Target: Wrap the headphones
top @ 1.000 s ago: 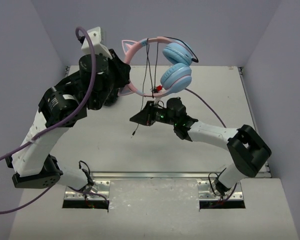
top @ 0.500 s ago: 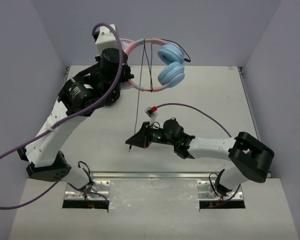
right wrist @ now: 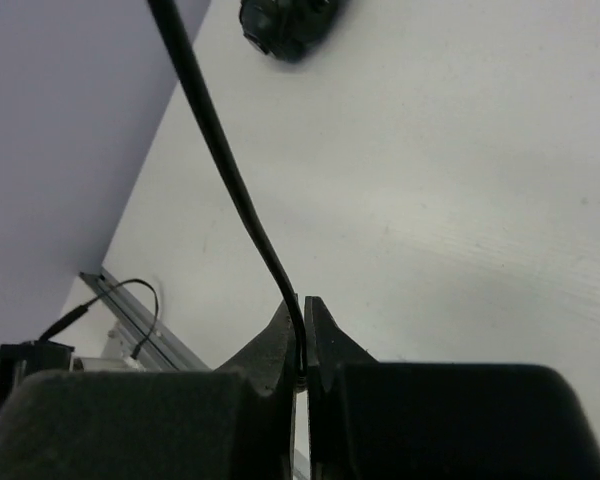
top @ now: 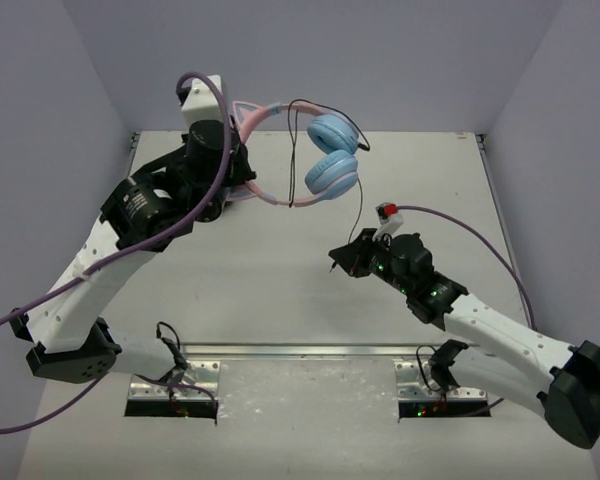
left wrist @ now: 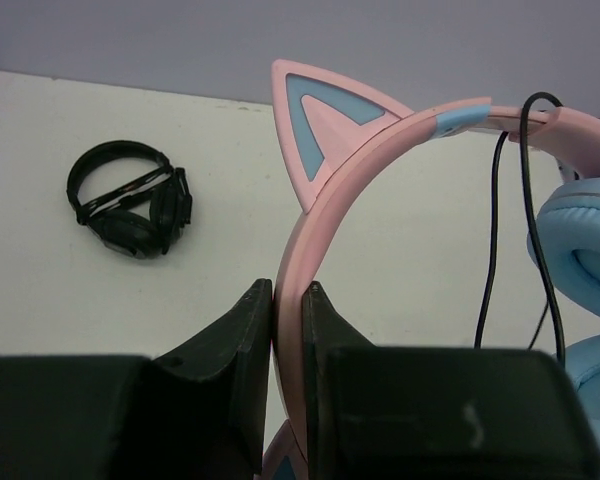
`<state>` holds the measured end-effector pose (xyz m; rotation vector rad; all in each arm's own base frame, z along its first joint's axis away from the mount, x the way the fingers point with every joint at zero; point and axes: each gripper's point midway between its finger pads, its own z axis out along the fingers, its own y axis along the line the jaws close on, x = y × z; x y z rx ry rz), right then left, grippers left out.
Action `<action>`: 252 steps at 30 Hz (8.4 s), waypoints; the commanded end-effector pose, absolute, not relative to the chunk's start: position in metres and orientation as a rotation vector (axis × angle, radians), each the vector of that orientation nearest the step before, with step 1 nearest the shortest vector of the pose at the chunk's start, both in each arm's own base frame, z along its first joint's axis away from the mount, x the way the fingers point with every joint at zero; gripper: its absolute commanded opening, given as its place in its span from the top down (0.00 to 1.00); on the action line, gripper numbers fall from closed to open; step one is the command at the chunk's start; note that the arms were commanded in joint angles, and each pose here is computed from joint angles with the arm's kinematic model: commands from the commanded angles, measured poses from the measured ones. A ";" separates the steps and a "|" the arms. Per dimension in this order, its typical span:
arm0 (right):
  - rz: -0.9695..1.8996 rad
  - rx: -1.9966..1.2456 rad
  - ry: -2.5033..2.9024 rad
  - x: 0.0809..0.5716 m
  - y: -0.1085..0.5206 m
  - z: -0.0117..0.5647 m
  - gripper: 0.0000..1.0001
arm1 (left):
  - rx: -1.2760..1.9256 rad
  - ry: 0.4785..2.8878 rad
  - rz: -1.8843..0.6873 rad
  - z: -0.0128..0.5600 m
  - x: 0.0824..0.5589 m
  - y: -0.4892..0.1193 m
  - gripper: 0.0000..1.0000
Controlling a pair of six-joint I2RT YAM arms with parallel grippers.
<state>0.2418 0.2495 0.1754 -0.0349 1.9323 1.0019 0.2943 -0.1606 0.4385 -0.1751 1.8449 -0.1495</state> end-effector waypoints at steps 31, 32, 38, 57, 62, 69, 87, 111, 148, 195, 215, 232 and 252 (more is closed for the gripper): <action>0.994 -0.448 2.008 0.176 0.329 0.225 0.99 | -0.665 1.469 -0.254 0.496 0.333 -0.150 1.00; 0.983 -0.468 2.015 0.174 0.331 0.227 0.99 | -0.650 1.483 -0.197 0.484 0.336 -0.149 1.00; 0.921 -0.595 1.985 0.165 0.337 0.267 0.99 | -0.635 1.502 -0.065 0.450 0.361 -0.139 1.00; 0.618 -0.969 1.867 0.168 0.306 0.346 0.99 | -0.369 1.771 -0.017 0.301 0.382 -0.163 1.00; 0.480 -1.019 1.798 0.182 0.289 0.345 0.99 | -0.098 1.826 -0.315 0.270 0.360 -0.208 1.00; 0.323 -1.058 1.772 0.209 0.252 0.328 0.99 | 0.263 1.827 -0.648 0.257 0.307 -0.263 1.00; -0.078 -1.060 1.798 0.271 0.187 0.278 0.96 | 0.634 1.965 -0.747 0.208 0.229 -0.268 1.00; 0.199 -0.963 2.003 0.223 0.186 0.183 0.88 | 0.543 1.787 -0.742 0.272 0.239 -0.261 1.00; 0.225 -0.794 2.158 0.223 0.167 0.157 0.36 | 0.451 1.746 -0.797 0.294 0.253 -0.267 1.00; 0.331 0.138 2.471 0.159 0.060 0.222 0.01 | 1.107 1.742 -0.883 0.204 0.350 -0.353 1.00; 0.706 0.134 2.361 0.088 0.093 0.285 0.01 | 1.350 1.617 -1.158 0.114 0.348 -0.487 1.00; 0.703 0.219 2.380 0.053 0.084 0.272 0.01 | 1.256 1.683 -1.190 0.079 0.375 -0.548 0.77; 0.276 0.091 2.333 0.122 0.041 0.293 0.01 | 0.182 1.904 -0.267 0.307 0.454 -0.289 0.00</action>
